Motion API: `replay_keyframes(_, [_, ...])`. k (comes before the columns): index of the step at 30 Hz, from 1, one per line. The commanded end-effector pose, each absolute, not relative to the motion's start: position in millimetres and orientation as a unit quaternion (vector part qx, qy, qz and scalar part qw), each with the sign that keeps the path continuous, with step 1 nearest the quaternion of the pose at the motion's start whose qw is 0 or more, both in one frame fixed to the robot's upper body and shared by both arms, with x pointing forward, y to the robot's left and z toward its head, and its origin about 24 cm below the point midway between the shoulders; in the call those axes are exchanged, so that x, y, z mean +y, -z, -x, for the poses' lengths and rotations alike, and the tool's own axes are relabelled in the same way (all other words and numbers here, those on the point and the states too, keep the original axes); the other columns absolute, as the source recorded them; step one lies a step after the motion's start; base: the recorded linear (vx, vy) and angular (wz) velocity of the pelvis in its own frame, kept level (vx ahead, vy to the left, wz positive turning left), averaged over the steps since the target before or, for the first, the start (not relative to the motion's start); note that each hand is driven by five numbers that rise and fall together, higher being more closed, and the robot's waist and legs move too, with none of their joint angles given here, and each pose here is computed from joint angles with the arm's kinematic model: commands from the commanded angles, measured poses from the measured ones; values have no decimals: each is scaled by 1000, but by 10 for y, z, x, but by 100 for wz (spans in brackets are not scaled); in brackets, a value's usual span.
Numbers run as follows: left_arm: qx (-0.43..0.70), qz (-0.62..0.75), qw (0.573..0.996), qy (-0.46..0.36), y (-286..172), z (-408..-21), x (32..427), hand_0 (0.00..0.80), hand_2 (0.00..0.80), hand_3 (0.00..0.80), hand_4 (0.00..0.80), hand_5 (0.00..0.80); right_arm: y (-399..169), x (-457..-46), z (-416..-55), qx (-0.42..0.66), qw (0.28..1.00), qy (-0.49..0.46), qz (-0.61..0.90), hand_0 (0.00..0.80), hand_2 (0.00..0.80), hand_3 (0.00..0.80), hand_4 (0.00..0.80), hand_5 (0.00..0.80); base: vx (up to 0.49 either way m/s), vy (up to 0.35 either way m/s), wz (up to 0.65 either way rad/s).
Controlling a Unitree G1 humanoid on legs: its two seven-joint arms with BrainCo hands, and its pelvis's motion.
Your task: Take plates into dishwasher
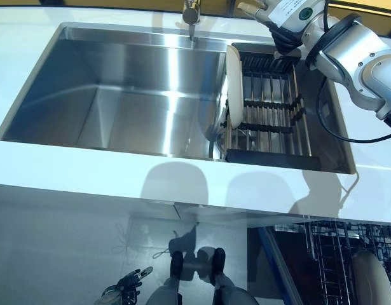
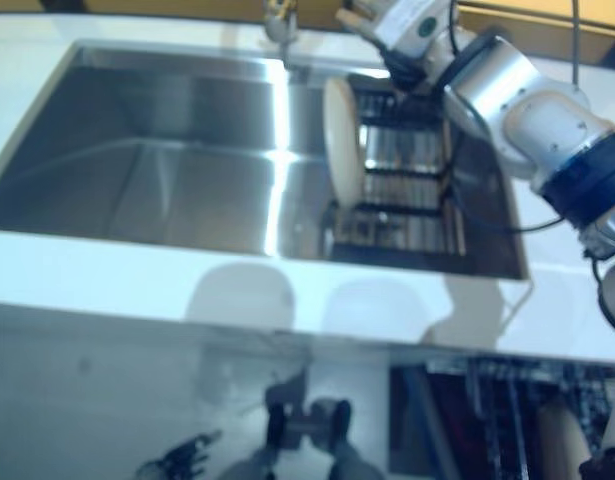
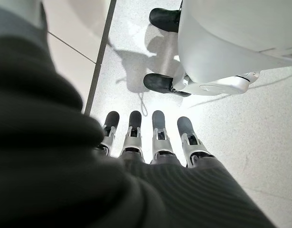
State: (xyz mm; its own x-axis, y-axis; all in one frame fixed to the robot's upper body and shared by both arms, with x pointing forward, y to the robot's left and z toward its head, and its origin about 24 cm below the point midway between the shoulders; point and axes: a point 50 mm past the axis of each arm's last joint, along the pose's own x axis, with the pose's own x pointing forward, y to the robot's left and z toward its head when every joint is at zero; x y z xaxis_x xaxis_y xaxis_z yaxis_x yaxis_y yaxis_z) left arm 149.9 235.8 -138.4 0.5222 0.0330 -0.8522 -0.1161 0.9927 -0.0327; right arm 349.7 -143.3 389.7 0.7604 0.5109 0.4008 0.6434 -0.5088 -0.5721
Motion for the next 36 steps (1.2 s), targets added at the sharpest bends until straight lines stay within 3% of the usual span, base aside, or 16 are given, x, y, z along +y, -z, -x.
replay_keyframes(1, [476, 32, 877, -54, 1333, -1524, 2500, 0, 0, 0, 0, 0, -4243, -1407, -3367, -352, 385, 130, 843, 0, 0, 0, 0, 0, 20, 17, 6])
replay_keyframes(36, [456, 33, 887, -56, 1318, -1552, 2478, 0, 0, 0, 0, 0, -3759, -1347, -3470, -285, 348, 37, 892, 0, 0, 0, 0, 0, 7, 4, 2])
